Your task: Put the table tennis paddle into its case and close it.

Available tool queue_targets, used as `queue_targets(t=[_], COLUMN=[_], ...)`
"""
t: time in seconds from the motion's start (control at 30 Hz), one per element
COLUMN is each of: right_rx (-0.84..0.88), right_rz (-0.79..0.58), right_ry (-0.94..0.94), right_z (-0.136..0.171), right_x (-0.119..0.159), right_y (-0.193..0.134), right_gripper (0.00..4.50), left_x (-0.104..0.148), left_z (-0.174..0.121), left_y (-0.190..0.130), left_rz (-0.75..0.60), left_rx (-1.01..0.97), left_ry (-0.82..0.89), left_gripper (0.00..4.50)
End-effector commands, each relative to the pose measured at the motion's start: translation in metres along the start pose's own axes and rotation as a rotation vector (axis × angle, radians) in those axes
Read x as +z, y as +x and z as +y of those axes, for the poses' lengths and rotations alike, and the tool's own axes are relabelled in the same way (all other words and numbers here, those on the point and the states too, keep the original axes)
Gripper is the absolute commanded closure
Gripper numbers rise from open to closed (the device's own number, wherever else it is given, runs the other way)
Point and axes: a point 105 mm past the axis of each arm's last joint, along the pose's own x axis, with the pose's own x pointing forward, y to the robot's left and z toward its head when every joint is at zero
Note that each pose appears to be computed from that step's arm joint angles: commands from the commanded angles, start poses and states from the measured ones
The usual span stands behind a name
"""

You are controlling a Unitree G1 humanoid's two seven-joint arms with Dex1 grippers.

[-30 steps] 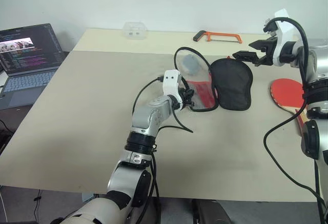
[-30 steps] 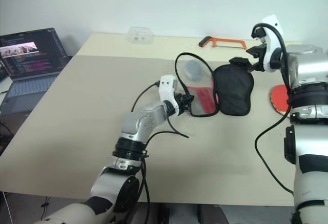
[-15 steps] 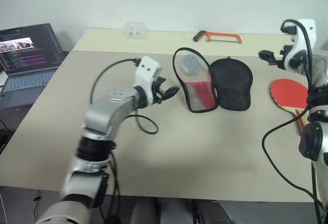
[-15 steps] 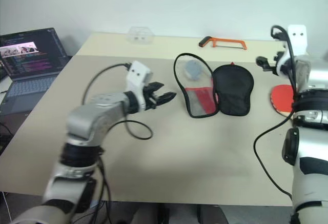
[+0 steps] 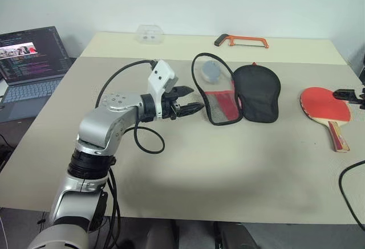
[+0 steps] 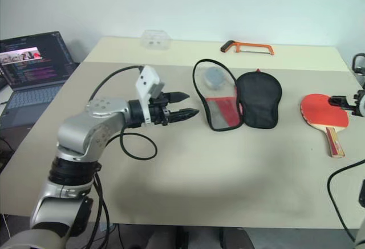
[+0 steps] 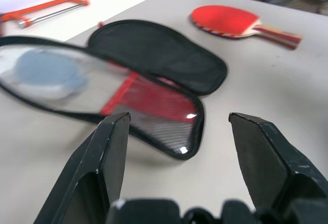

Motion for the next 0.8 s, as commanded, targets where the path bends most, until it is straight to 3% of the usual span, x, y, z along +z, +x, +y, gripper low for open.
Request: queue_targets(t=[0.03,0.33,0.6,0.67,0.8], right_rx=[0.052,0.125,0.181,0.187,0.244], right_rz=[0.034,0.197,0.156,0.200,0.211], right_ry=[0.003,0.024,-0.012,-0.103,-0.096], right_z=[-0.002,0.002,0.009,0.012,0.024], right_x=[-0.007,-0.058,-0.074,-0.084,-0.099], right_y=[-0.004,0.012,0.025,0.023,0.024], right_gripper=[0.00,0.00,0.00,0.00,0.00], left_x=[0.008,0.002,0.002,0.003,0.004], left_z=[-0.008,-0.011,-0.015,-0.018,-0.022], left_y=[0.003,0.007,0.008,0.009,0.004], left_rz=[-0.039,-0.038,-0.035,-0.031,-0.032], left_rx=[-0.029,-0.031,-0.036,-0.053,-0.096], left_ry=[0.035,0.022,0.013,0.016,0.015], left_gripper=[1.17,1.17,1.17,1.17,1.17])
